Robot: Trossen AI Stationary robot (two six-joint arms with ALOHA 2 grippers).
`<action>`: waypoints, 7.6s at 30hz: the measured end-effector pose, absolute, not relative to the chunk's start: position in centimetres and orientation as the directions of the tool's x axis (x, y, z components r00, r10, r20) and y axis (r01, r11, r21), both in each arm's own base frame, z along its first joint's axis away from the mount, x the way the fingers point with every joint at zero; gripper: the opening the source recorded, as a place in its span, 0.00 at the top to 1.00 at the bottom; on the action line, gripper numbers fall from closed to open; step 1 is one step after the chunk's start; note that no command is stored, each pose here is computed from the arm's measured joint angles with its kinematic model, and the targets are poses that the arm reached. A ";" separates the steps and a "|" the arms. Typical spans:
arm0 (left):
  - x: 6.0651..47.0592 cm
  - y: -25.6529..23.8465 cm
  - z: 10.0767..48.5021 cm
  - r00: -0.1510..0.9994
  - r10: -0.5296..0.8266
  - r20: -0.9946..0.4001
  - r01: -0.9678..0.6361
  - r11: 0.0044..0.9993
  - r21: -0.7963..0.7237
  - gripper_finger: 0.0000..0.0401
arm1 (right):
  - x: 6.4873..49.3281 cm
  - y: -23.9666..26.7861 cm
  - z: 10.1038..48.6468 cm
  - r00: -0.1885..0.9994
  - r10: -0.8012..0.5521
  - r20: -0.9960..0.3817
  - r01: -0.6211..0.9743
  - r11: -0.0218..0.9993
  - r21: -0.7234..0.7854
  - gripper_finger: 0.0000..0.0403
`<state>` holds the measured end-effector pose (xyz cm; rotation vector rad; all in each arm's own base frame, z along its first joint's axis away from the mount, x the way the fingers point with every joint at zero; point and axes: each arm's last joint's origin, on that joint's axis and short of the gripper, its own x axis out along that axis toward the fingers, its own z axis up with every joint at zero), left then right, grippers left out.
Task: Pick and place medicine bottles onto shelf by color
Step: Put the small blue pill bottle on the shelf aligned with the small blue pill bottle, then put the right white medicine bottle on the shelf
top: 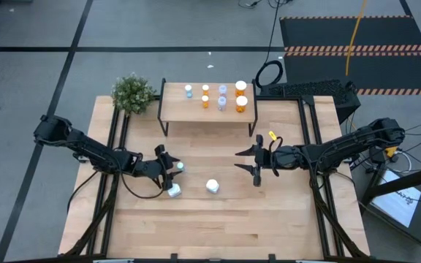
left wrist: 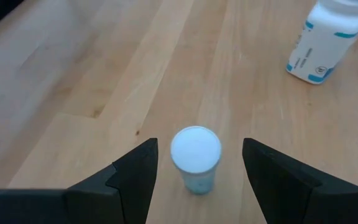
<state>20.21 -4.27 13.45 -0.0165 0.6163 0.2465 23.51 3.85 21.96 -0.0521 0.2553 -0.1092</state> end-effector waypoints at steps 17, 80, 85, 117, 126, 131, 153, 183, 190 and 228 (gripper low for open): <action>20.3 -3.9 13.4 0.784 0.220 -0.580 -0.239 0.970 0.046 0.48 | 23.5 3.8 22.0 0.962 -0.115 -0.249 0.101 0.993 -0.065 0.58; 19.9 -1.9 27.0 0.865 0.246 -0.438 -0.236 0.969 0.079 0.65 | 23.4 4.1 21.7 0.956 -0.105 -0.275 0.093 0.994 -0.055 0.58; 20.1 -0.9 29.0 0.868 0.250 -0.429 -0.240 0.968 0.079 0.65 | 23.3 4.4 21.6 0.955 -0.092 -0.283 0.084 0.996 -0.040 0.58; 22.1 8.6 35.8 0.857 0.348 -0.380 -0.292 0.935 0.200 0.65 | 23.2 5.1 21.6 0.956 -0.067 -0.285 0.047 0.996 -0.078 0.58; 24.4 11.9 34.6 0.802 0.393 -0.449 -0.317 0.918 0.238 0.65 | 23.1 5.1 21.5 0.954 -0.068 -0.293 0.046 0.996 -0.080 0.58; 24.5 13.3 33.9 0.773 0.423 -0.473 -0.364 0.906 0.216 0.65 | 23.1 5.1 21.5 0.954 -0.068 -0.293 0.046 0.996 -0.081 0.58; 24.6 15.2 29.6 0.735 0.456 -0.501 -0.433 0.885 0.171 0.65 | 23.1 5.1 21.4 0.949 -0.077 -0.305 0.052 0.995 -0.087 0.58; 25.6 16.6 27.7 0.695 0.480 -0.535 -0.470 0.867 0.167 0.65 | 23.1 5.1 21.4 0.949 -0.077 -0.306 0.052 0.995 -0.090 0.58; 25.2 17.0 27.7 0.679 0.496 -0.542 -0.489 0.856 0.170 0.65 | 23.1 5.1 21.4 0.949 -0.076 -0.306 0.051 0.995 -0.088 0.58; 25.2 16.9 27.6 0.664 0.506 -0.550 -0.502 0.847 0.173 0.47 | 23.1 5.1 21.4 0.949 -0.075 -0.306 0.050 0.995 -0.087 0.58</action>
